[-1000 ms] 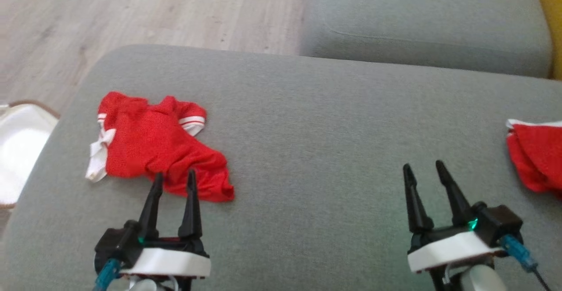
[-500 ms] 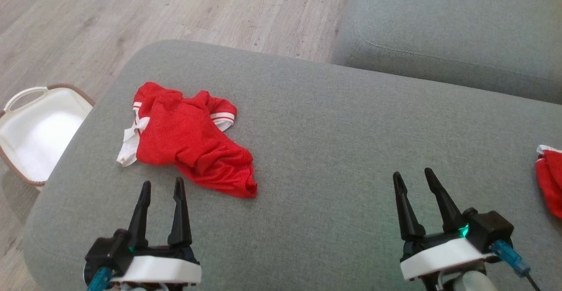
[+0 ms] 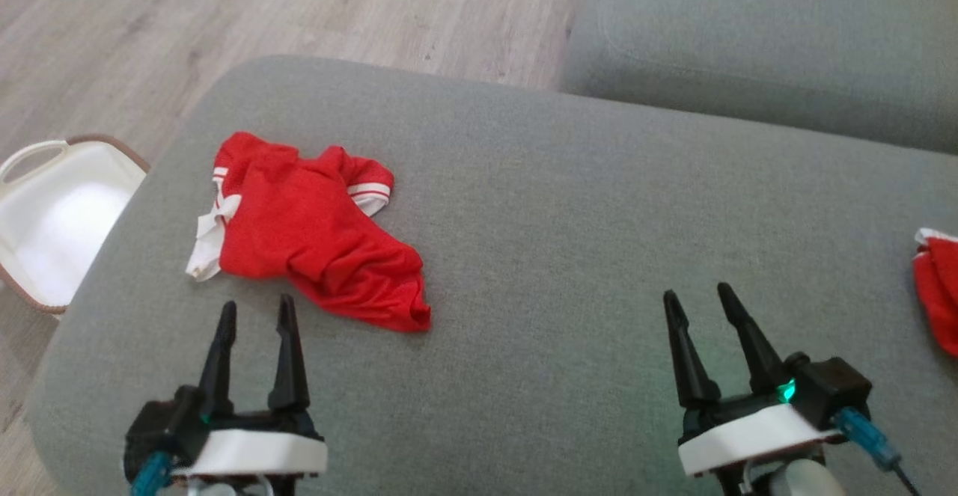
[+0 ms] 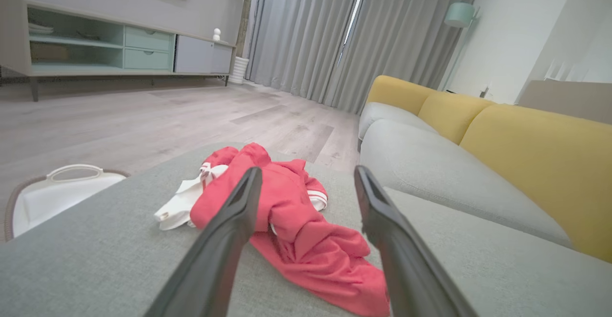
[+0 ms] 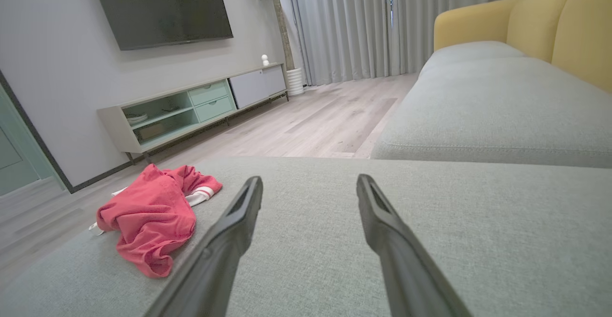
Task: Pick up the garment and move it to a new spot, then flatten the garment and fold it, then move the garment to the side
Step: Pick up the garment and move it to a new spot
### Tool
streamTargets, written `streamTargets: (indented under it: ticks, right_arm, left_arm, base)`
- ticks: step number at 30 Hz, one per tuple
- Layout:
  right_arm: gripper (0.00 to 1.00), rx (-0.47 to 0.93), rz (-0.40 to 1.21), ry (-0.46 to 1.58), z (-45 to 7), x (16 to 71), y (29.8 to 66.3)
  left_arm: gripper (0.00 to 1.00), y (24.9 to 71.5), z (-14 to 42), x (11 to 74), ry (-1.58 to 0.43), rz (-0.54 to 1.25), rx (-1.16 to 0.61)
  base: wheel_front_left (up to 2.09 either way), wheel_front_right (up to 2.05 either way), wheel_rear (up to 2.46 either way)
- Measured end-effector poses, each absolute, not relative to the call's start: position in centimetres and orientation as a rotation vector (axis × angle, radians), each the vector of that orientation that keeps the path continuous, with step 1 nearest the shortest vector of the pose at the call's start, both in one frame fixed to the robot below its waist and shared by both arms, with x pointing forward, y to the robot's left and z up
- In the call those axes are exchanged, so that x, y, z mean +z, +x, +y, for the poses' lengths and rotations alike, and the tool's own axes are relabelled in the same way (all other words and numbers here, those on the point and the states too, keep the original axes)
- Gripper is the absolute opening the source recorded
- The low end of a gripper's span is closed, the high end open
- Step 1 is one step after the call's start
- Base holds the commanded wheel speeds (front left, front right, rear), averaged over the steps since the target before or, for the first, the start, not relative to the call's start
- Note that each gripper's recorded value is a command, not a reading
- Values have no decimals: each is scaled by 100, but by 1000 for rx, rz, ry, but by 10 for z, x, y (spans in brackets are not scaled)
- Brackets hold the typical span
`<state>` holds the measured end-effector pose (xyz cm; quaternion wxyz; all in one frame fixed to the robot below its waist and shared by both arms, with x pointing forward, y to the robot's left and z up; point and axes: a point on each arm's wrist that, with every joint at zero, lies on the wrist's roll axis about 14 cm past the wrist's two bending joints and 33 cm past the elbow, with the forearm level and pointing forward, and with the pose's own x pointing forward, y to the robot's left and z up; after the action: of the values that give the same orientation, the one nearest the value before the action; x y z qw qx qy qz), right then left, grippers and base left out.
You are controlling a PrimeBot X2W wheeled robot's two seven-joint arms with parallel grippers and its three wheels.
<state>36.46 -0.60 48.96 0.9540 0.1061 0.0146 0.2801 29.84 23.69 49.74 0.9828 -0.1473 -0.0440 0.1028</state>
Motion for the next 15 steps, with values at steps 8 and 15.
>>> streamTargets:
  ticks: [8, 15]
  right_arm:
    - [100, 498, 32, 212, -27, 482, 386]
    - [100, 429, 5, 197, -47, 481, 414]
  left_arm:
    - [100, 345, 273, 520, -154, -118, 213]
    - [100, 401, 310, 501, -28, 97, 196]
  base:
    - [0, 0, 0]
    - [0, 0, 0]
